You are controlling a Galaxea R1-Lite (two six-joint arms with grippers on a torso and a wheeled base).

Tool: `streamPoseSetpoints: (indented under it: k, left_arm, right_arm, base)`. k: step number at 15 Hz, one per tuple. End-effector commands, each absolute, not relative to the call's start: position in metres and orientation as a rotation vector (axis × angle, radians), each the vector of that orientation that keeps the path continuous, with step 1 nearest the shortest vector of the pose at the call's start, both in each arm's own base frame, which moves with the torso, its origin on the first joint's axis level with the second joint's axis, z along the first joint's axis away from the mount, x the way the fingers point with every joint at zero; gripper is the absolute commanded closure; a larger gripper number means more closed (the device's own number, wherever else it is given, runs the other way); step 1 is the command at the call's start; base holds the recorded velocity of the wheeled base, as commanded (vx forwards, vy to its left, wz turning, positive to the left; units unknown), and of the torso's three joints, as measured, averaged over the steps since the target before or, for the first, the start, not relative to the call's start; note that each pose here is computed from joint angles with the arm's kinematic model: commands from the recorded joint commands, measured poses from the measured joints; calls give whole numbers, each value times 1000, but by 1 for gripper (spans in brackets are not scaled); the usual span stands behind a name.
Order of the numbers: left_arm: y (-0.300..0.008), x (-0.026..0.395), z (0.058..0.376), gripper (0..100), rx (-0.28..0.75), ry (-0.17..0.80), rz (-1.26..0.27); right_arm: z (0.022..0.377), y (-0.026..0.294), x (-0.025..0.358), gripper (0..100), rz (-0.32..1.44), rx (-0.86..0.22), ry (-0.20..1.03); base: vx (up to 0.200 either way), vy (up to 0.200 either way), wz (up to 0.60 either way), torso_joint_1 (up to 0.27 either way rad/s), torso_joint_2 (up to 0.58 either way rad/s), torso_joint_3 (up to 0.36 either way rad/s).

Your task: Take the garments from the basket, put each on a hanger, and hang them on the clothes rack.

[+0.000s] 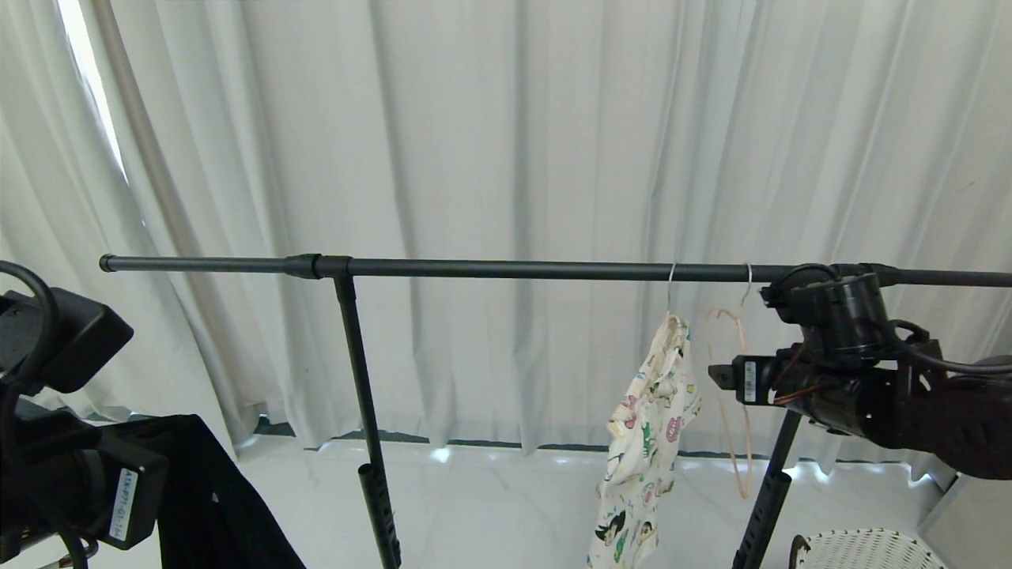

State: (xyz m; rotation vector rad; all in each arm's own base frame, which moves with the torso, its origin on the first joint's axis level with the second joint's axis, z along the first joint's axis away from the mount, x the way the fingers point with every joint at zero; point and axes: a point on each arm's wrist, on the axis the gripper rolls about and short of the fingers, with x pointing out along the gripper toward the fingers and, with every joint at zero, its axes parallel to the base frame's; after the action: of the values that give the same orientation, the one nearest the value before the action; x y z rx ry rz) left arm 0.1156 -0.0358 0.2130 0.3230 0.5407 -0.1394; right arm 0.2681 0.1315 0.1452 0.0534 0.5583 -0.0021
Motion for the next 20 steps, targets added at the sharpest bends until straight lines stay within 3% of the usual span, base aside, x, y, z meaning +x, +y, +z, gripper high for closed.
streamPoseSetpoints:
  k: [1, 4, 12, 13, 20]
  left_arm:
    - [-33, 108, 209, 100, 322, 535, -137]
    - [-31, 104, 207, 100, 319, 533, -137]
    - [-32, 105, 207, 100, 321, 534, -137]
    - [-32, 105, 207, 100, 322, 535, -137]
    - [-32, 105, 207, 100, 321, 534, -140]
  right_arm:
    - [124, 139, 281, 0, -18, 32, 629]
    - [119, 147, 296, 0, -45, 101, 630]
    - [103, 146, 306, 0, -118, 71, 659]
    - [103, 146, 306, 100, -120, 70, 658]
    - [114, 144, 303, 100, -111, 78, 632]
  base:
    - [0, 0, 0, 0, 0, 0]
    - [0, 0, 0, 0, 0, 0]
    - [0, 0, 0, 0, 0, 0]
    - [0, 0, 0, 0, 0, 0]
    - [0, 0, 0, 0, 0, 0]
